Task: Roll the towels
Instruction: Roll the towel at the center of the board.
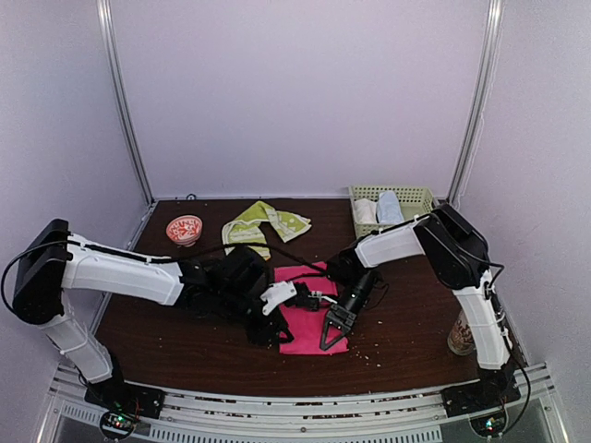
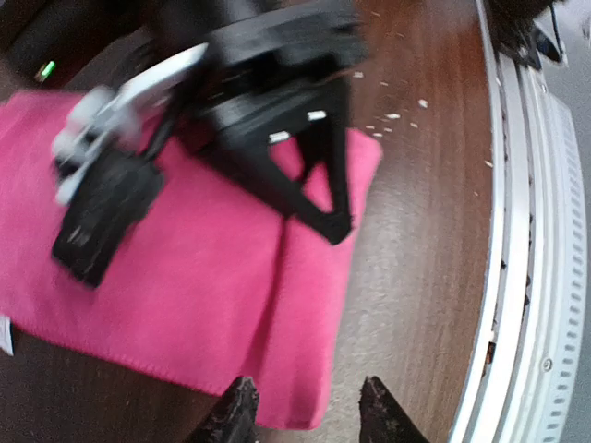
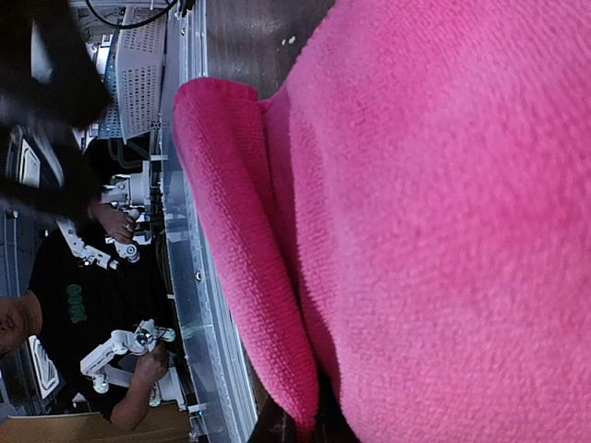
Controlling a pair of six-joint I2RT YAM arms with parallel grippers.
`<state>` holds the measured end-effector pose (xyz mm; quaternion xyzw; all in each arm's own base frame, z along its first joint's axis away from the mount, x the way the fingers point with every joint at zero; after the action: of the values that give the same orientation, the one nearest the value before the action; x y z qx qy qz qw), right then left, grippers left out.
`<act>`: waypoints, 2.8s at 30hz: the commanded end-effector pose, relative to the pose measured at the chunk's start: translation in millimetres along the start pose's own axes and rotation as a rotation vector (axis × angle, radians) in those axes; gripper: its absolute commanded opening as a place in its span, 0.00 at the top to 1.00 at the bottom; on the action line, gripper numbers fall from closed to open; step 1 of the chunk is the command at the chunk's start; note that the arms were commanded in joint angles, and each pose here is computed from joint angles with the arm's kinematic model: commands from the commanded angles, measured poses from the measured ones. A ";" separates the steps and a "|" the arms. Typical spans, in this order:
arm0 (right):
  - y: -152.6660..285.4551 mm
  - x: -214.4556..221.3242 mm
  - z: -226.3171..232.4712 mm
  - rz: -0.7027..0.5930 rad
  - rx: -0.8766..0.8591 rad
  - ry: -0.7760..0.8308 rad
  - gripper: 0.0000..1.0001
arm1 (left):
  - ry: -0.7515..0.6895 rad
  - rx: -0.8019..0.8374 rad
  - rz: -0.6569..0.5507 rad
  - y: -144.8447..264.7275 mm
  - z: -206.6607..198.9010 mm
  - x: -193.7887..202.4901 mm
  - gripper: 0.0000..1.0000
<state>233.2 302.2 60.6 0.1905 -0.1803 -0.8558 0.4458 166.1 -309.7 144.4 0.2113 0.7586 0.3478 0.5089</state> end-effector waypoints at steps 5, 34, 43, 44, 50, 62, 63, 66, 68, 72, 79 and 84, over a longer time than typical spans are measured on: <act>-24.6 33.8 -57.5 0.206 0.162 -0.095 1.00 | -0.520 -0.201 0.130 -31.7 -46.2 -7.0 0.55; -27.3 34.0 -58.4 0.204 0.122 -0.087 1.00 | -0.571 -0.395 0.177 -58.3 -34.1 -4.8 0.50; -27.4 33.7 -58.3 0.204 0.117 -0.089 1.00 | -0.730 -0.411 0.081 -44.1 -74.6 -18.4 0.50; -27.4 33.7 -58.2 0.204 0.117 -0.089 1.00 | -0.731 -0.379 0.083 -46.0 -76.6 -17.0 0.52; -27.7 35.6 -57.5 0.208 0.113 -0.091 1.00 | -0.716 -0.343 0.142 -61.9 -75.2 -8.7 0.56; -27.1 35.8 -55.9 0.206 0.111 -0.089 1.00 | -0.684 -0.414 0.225 -81.7 -59.0 8.6 0.55; -27.0 36.0 -55.9 0.206 0.112 -0.090 1.00 | -0.679 -0.414 0.232 -83.2 -58.0 10.7 0.55; -27.2 35.7 -55.2 0.207 0.112 -0.089 0.99 | -0.661 -0.421 0.252 -87.7 -54.1 14.8 0.55; -27.4 35.8 -55.1 0.207 0.110 -0.088 1.00 | -0.654 -0.432 0.271 -90.4 -50.8 18.0 0.55; -27.2 36.0 -53.9 0.208 0.103 -0.087 0.99 | -0.644 -0.421 0.315 -95.4 -46.6 25.3 0.57; -19.1 28.6 -41.8 0.190 0.097 -0.049 0.96 | -0.622 -0.350 0.340 -99.4 -46.5 31.5 0.75; 6.7 21.9 -15.6 0.163 0.127 0.019 0.78 | -0.592 -0.288 0.346 -100.2 -43.7 32.4 0.85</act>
<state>233.8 300.5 62.3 0.1827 -0.1619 -0.8534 0.4605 118.0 -388.0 92.7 0.2749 0.4642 0.4458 0.7143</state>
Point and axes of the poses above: each gripper's point midway between its finger pads, its own y axis back along the fingers, its own z axis along the line the jaws close on, x = y × z, the point moved 9 cm from there along y, back along the fingers, and after that the axes turned 1 degree about y, right-handed, at the moved point
